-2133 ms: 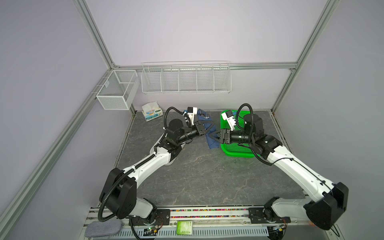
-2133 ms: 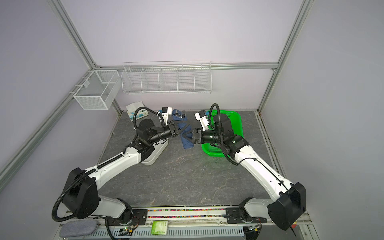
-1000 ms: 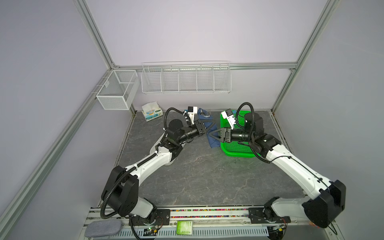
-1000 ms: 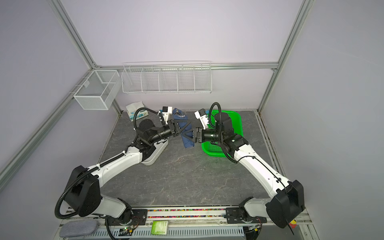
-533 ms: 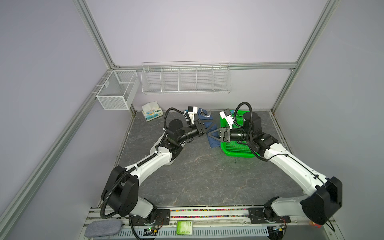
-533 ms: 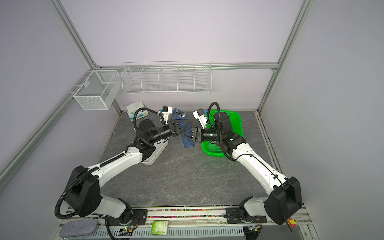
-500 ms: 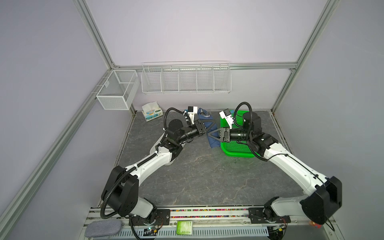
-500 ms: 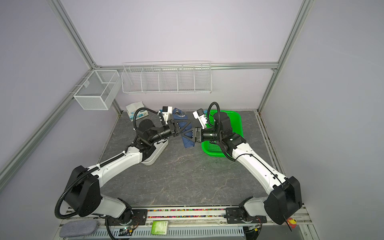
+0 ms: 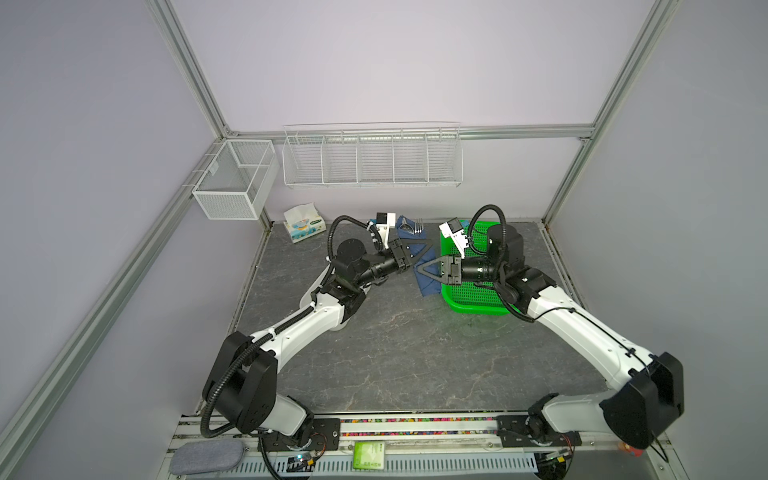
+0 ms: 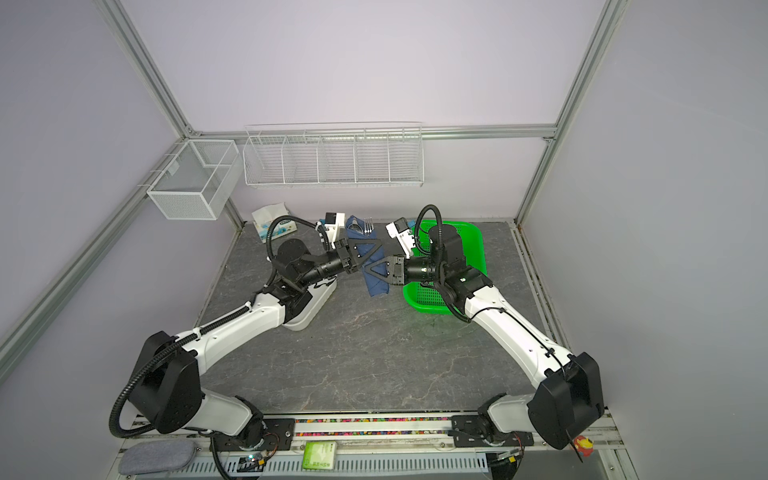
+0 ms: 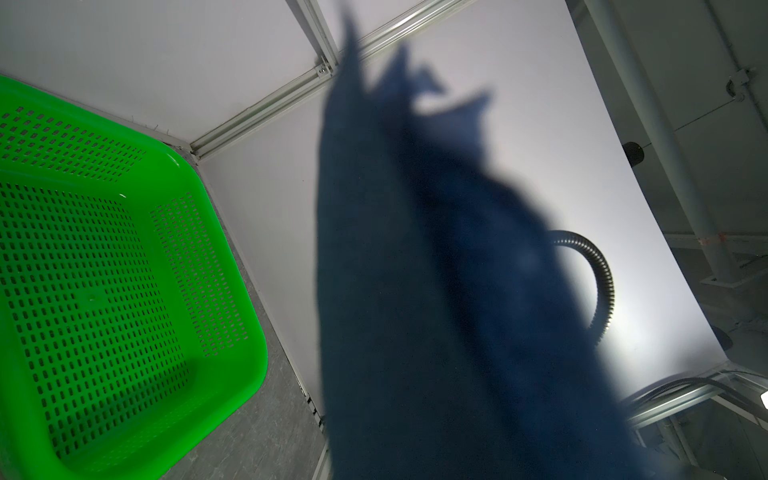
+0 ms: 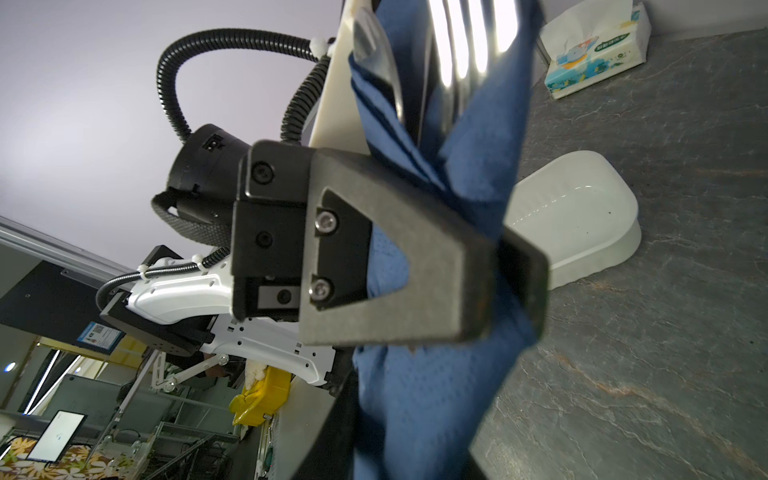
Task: Place the utensils on the paper napkin and roll it up
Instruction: 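Close the right gripper on the bundle below the fork tines, then hold the napkin bundle upright with both grippers near the basket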
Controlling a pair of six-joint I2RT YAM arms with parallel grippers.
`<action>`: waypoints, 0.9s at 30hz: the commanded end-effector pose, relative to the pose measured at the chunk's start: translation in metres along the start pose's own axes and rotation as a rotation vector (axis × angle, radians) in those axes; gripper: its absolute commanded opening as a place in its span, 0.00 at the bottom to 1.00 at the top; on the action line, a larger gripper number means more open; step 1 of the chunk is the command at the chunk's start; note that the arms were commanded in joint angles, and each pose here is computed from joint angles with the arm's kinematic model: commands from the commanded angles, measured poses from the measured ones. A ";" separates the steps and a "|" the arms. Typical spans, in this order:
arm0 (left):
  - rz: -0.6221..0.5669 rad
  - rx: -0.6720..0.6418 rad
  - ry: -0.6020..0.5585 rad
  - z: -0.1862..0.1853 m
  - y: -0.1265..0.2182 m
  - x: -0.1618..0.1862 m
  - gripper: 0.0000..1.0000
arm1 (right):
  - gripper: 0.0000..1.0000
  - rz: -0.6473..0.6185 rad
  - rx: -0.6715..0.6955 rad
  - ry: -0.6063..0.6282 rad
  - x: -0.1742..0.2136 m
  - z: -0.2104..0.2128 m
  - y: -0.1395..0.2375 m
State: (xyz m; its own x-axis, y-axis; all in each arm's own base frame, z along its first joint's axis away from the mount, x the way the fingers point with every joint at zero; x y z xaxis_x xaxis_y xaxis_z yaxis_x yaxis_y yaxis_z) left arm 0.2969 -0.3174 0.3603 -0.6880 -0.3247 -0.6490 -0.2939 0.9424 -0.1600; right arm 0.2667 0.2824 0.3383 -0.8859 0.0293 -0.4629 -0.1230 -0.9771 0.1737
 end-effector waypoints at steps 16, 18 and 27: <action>0.003 0.024 -0.014 -0.004 0.002 0.003 0.38 | 0.09 -0.060 -0.096 0.005 -0.009 0.021 0.017; 0.015 0.032 -0.013 -0.004 0.001 0.005 0.41 | 0.09 -0.066 -0.102 0.005 -0.011 0.022 0.017; 0.053 0.078 -0.011 -0.007 0.004 0.015 0.45 | 0.09 -0.068 -0.119 -0.007 -0.014 0.022 0.016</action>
State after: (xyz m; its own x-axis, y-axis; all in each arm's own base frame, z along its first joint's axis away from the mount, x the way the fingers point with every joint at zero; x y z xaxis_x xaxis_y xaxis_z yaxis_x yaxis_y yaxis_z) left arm 0.2879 -0.3191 0.3540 -0.6971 -0.2895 -0.6560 -0.2448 0.9560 -0.1618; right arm 0.2730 0.2736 0.3485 -0.9039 0.0927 -0.4175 -0.1470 -0.9841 0.0997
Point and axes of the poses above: each gripper's point midway between its finger pads, its own y axis back along the fingers, its own z axis along the line the jaws close on, x = y × z, the point moved 3 cm from there along y, back along the fingers, and after that the axes turned 13 degrees about -y, right-handed, at the moved point
